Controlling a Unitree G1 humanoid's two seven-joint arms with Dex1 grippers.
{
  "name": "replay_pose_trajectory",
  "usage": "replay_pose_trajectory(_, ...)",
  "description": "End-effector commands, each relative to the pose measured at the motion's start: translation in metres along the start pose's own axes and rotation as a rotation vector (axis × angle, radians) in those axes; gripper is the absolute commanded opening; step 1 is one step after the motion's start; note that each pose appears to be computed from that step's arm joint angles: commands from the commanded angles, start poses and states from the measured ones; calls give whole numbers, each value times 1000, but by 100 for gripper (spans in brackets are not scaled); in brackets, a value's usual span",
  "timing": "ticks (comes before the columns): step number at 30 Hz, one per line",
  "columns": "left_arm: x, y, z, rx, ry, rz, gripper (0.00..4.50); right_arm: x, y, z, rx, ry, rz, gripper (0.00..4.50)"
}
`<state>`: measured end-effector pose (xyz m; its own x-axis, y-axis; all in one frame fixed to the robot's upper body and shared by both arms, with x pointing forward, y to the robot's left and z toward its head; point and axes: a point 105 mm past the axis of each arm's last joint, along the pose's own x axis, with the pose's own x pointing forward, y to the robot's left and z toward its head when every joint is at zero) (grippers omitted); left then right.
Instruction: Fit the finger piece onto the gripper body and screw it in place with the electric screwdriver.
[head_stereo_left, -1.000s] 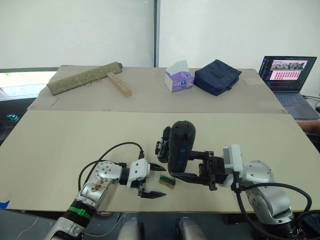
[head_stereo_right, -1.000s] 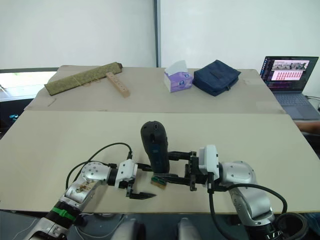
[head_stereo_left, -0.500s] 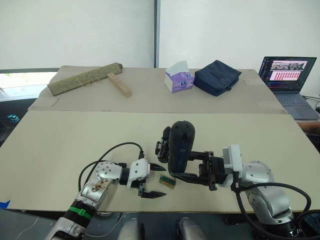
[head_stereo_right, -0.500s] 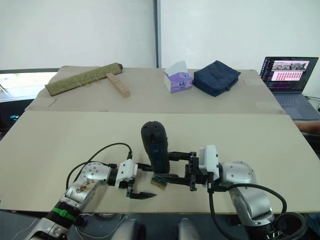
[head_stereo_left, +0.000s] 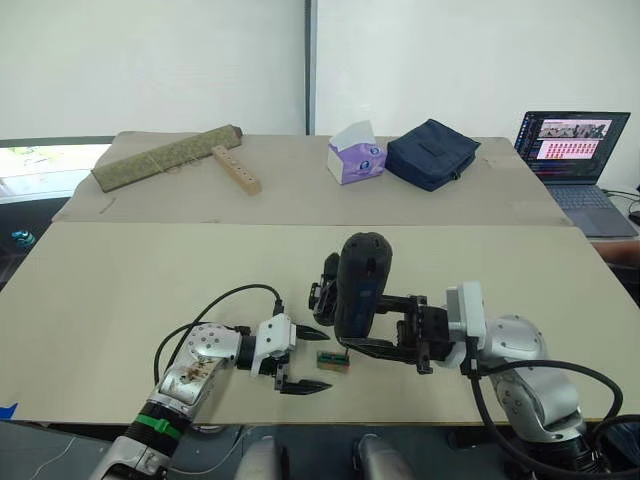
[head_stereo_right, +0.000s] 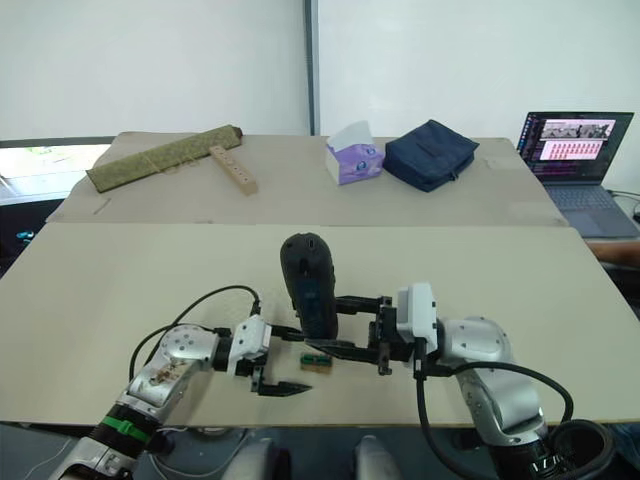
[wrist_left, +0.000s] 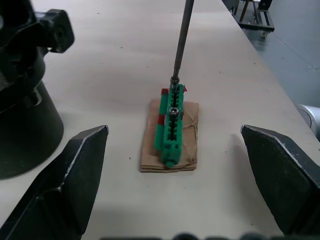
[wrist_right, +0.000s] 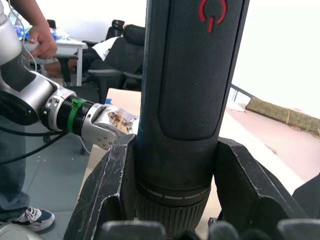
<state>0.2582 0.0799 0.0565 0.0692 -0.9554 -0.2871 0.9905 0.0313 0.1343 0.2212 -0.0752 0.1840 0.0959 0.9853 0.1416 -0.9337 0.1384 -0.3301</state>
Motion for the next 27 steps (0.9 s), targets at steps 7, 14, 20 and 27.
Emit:
replay_pose_trajectory(7, -24, 4, 17, 35, -22, 19, 450, 5, -1, 39, -59, -80, 21, 182)
replay_pose_trajectory(14, -48, -3, 42, 39, -123, 22, 450, -3, -8, 55, -74, -80, -6, 182)
replay_pose_trajectory(20, -74, -5, 54, -9, -170, 66, 450, -15, -25, 71, -95, -68, -54, 182)
replay_pose_trajectory(27, -86, 14, 67, -30, -237, 159, 450, -19, -52, 84, -64, -108, -136, 182)
